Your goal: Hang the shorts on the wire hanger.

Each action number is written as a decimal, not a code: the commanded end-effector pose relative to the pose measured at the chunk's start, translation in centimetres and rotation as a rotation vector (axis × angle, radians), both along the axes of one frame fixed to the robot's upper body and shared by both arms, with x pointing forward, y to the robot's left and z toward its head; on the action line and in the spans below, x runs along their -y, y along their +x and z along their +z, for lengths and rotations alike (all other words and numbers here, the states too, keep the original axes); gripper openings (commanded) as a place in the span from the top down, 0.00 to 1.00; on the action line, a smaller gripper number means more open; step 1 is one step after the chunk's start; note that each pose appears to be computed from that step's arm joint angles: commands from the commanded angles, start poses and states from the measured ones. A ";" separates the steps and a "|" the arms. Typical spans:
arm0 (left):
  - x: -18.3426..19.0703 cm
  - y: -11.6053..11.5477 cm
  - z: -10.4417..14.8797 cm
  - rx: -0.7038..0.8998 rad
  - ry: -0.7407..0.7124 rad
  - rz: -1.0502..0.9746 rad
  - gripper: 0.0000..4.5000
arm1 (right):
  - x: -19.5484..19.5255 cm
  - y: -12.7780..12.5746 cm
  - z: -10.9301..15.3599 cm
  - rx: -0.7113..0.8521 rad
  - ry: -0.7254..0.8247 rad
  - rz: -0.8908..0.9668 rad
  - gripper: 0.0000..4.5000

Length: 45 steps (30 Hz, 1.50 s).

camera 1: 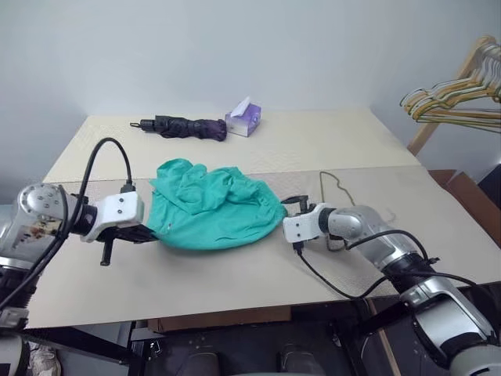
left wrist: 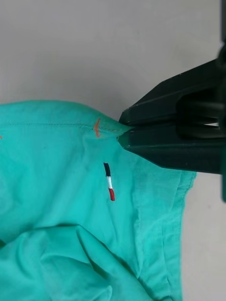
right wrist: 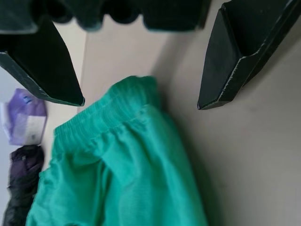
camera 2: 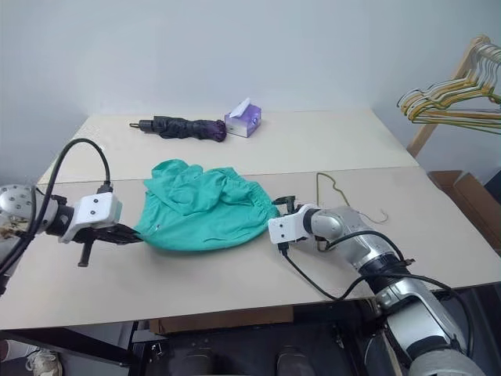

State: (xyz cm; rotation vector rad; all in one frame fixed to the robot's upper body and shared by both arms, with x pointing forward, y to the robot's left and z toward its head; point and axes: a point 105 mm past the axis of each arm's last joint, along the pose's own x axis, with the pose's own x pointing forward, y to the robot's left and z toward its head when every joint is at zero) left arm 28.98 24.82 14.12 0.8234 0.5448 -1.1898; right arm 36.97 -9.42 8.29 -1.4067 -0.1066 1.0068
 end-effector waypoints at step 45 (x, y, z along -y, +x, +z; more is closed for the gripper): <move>0.9 11.6 30.3 1.471 -0.747 0.800 1.00 | 4.3 5.5 31.6 0.658 0.899 -0.531 0.99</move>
